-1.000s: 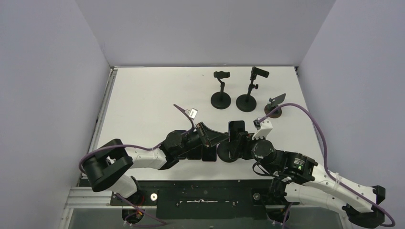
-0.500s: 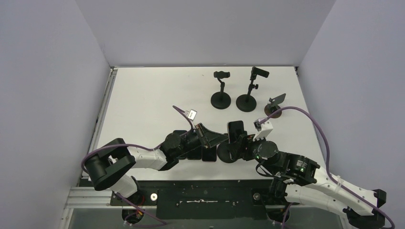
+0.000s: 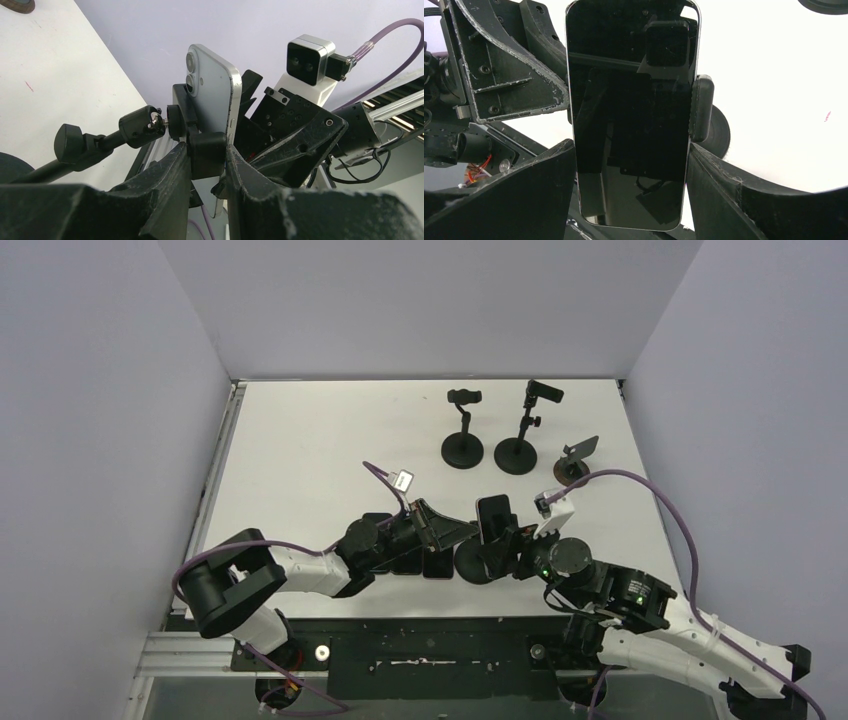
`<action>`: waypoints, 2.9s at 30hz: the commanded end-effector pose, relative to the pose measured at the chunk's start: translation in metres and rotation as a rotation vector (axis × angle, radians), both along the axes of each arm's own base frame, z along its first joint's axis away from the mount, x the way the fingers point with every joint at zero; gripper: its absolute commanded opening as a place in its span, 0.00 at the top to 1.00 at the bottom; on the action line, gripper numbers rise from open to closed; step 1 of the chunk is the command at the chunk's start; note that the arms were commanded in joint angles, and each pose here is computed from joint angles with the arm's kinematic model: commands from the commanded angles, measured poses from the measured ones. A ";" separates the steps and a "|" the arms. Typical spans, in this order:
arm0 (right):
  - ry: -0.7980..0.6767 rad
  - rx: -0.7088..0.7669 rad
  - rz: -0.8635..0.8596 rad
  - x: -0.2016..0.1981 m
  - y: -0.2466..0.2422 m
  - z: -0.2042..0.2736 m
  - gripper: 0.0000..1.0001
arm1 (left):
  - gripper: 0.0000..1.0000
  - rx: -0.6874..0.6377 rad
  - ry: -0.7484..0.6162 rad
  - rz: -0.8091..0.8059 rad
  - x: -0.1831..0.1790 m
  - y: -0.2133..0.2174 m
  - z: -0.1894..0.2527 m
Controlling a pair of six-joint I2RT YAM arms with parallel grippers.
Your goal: Remove the phone from the phone stand
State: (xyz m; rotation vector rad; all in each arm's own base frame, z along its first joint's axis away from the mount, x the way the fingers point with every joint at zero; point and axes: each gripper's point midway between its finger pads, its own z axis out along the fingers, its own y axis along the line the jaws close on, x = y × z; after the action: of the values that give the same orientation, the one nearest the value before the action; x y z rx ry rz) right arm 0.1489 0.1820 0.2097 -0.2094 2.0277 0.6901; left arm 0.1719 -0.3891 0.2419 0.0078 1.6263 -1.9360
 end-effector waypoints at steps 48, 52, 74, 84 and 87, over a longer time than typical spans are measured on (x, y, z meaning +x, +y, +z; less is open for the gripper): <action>-0.198 0.251 0.324 -0.039 0.028 0.115 1.00 | 0.96 0.113 -0.040 0.083 0.026 -0.002 -0.018; -0.195 0.244 0.317 -0.037 0.029 0.111 1.00 | 0.85 0.117 -0.048 0.082 0.025 -0.001 -0.017; -0.291 0.287 0.172 0.007 0.054 0.178 1.00 | 0.32 0.367 -0.345 0.485 0.047 0.097 0.045; -0.273 0.287 0.064 0.042 0.088 0.184 1.00 | 0.20 0.424 -0.577 0.348 0.017 0.095 0.096; -0.253 0.283 0.035 0.050 0.097 0.179 1.00 | 0.18 0.425 -0.603 0.316 0.011 0.093 0.103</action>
State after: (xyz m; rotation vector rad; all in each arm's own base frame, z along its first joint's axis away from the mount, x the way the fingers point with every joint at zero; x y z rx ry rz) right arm 0.1832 0.2744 0.3368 -0.3173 1.8012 0.8508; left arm 0.1999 -0.2908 0.3251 0.2897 1.5102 -1.1488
